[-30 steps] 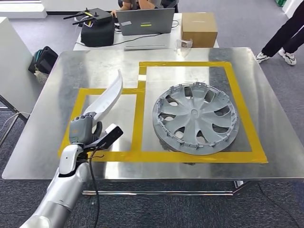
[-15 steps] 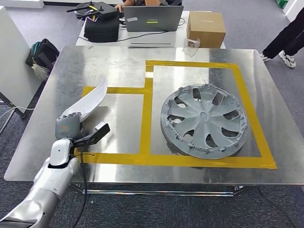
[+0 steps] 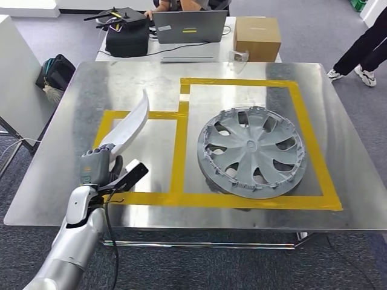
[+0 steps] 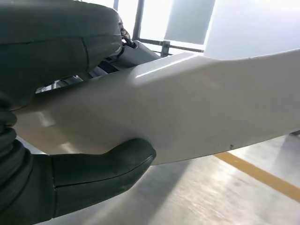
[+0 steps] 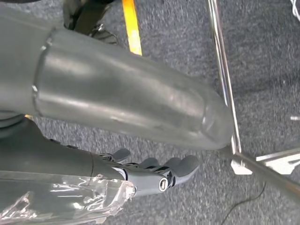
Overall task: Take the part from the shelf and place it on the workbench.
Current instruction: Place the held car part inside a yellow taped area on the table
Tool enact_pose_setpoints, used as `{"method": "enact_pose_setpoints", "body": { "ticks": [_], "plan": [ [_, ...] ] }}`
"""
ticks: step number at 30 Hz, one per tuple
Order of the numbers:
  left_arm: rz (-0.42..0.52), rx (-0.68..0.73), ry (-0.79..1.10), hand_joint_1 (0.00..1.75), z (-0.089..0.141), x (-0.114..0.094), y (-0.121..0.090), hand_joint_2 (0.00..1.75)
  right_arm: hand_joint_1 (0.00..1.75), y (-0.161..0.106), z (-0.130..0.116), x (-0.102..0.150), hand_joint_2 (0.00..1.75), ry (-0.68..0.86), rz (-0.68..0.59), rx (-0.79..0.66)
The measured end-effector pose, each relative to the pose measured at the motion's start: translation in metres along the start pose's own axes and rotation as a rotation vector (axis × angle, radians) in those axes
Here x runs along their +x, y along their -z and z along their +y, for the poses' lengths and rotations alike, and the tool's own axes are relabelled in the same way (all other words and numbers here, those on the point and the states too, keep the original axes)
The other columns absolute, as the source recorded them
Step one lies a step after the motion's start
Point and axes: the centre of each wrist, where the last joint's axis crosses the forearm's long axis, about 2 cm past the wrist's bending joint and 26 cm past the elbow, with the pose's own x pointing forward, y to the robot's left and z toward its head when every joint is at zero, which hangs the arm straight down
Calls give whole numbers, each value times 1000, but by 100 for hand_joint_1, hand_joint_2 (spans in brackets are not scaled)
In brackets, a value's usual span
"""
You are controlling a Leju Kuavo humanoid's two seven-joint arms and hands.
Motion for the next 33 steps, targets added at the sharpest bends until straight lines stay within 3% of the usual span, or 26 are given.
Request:
{"method": "enact_pose_setpoints", "body": {
  "ticks": [8,14,18,24,28,33],
  "plan": [
    [-64,46,-38,175,15,17,-5,175,0,-2,4,-1,0,8,6,1],
    [-47,-11,70,175,13,23,-5,175,0,-2,4,-1,0,0,7,14],
    [-30,-18,183,0,12,22,3,175,0,-1,4,0,0,-8,5,26],
    [-8,-85,272,0,1,12,7,175,0,0,4,1,0,-10,2,36],
    [4,-109,283,0,-3,9,9,0,0,0,3,1,0,-9,2,34],
    [7,-133,274,0,-8,6,9,0,0,0,3,1,0,-9,1,30]
  ]
}}
